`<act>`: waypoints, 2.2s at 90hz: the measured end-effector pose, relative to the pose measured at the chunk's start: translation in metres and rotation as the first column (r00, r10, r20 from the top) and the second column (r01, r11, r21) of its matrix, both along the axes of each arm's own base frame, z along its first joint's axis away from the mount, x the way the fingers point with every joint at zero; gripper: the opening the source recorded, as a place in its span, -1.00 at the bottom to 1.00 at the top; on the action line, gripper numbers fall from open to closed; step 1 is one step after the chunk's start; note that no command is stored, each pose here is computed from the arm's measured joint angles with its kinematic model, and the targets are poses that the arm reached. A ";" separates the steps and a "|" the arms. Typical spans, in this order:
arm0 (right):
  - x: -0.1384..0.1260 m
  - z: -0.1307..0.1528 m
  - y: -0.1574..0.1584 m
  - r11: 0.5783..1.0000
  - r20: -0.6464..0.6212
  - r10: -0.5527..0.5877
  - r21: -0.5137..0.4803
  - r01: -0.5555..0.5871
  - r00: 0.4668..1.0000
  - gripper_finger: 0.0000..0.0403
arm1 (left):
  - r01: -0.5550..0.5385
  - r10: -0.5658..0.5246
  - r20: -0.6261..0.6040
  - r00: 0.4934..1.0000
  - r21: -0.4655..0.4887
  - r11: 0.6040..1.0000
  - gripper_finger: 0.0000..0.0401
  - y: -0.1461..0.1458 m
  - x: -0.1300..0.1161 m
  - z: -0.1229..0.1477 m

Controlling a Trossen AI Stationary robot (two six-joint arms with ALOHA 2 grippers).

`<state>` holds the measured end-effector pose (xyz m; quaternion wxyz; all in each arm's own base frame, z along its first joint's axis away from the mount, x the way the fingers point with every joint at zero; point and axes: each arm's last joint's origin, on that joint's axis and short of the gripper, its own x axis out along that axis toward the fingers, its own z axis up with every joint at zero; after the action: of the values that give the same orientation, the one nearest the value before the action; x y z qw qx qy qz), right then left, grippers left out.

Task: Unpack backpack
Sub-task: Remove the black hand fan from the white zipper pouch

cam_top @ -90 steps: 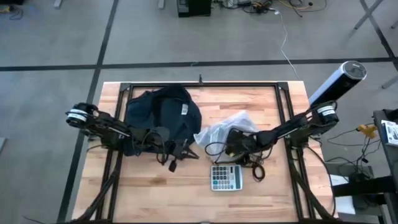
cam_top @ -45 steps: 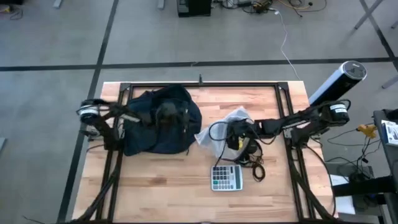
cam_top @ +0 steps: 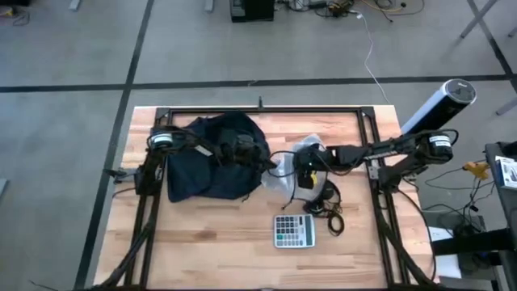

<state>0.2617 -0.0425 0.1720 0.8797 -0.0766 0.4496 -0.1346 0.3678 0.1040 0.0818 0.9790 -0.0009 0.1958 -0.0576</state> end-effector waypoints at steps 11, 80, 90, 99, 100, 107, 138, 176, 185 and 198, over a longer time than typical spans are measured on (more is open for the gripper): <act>0.000 -0.001 -0.009 0.996 0.015 0.039 0.083 -0.040 0.999 0.44 | 0.005 -0.005 0.012 1.000 0.002 1.000 -0.95 0.001 0.003 0.003; 0.014 0.023 -0.008 0.972 -0.163 0.035 0.234 0.004 0.986 0.50 | 0.033 -0.034 0.015 0.999 0.016 0.999 -0.95 -0.001 0.011 0.005; 0.018 0.031 -0.001 0.933 -0.137 -0.042 0.350 0.088 0.990 0.47 | 0.035 -0.035 -0.013 0.999 0.008 0.999 -0.95 -0.002 0.010 0.002; 0.022 0.037 0.010 0.913 -0.122 -0.044 0.399 0.089 0.992 0.45 | 0.044 -0.044 -0.021 0.999 0.006 0.999 -0.95 -0.005 0.010 0.000; 0.023 0.038 0.011 0.916 -0.125 -0.034 0.394 0.081 0.992 0.45 | 0.045 -0.045 -0.022 0.999 0.006 0.999 -0.95 -0.006 0.010 0.000; 0.020 0.040 0.019 0.946 -0.177 0.022 0.322 0.037 0.984 0.43 | 0.055 -0.054 -0.024 0.998 0.008 0.998 -0.95 -0.009 0.010 0.000; 0.026 0.041 0.041 0.826 -0.121 -0.304 0.460 0.325 0.945 0.37 | 0.135 -0.134 -0.028 0.991 0.012 0.991 -0.95 -0.039 0.015 -0.001; 0.040 -0.012 0.059 0.707 -0.156 -0.453 0.537 0.460 0.878 0.22 | 0.170 -0.170 0.009 0.985 0.044 0.984 -0.95 -0.052 0.021 0.003; 0.044 -0.030 0.057 0.705 -0.200 -0.461 0.508 0.494 0.865 0.17 | 0.167 -0.167 0.005 0.986 0.040 0.985 -0.95 -0.053 0.020 0.003; 0.046 -0.038 0.052 0.737 -0.206 -0.446 0.468 0.488 0.871 0.03 | 0.165 -0.165 -0.003 0.986 0.036 0.986 -0.95 -0.053 0.020 0.002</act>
<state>0.3078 0.0099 0.1342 0.7874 0.2663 0.5084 -0.2250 0.3878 0.0511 0.0837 0.9707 0.0328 0.1961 -0.1350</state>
